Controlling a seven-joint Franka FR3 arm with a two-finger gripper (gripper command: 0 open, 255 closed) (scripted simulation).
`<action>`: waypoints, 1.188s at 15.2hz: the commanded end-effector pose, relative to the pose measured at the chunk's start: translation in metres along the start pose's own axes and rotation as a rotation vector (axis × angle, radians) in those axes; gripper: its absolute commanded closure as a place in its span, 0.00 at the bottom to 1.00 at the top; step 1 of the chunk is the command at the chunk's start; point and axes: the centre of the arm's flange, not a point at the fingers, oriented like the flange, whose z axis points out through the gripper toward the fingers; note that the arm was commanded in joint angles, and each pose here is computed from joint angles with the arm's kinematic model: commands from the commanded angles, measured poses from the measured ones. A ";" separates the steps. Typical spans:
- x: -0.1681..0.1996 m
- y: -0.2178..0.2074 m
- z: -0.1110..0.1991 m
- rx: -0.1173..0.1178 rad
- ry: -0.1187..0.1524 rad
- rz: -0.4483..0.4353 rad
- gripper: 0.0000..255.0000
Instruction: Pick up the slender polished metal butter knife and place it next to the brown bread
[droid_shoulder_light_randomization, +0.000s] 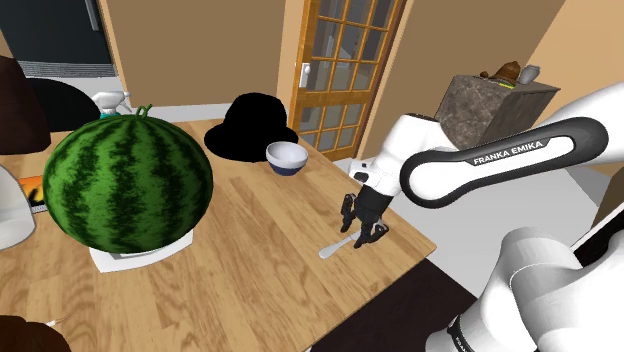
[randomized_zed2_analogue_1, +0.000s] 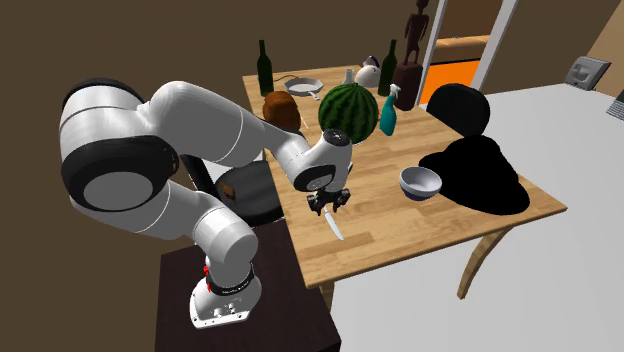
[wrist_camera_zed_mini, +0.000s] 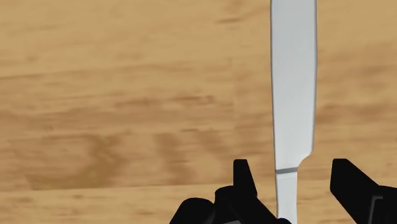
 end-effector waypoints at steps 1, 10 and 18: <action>-0.001 -0.001 0.003 0.002 -0.002 0.001 1.00; 0.034 -0.003 -0.023 -0.005 -0.122 -0.049 0.00; 0.050 -0.005 -0.002 -0.007 -0.197 -0.079 0.00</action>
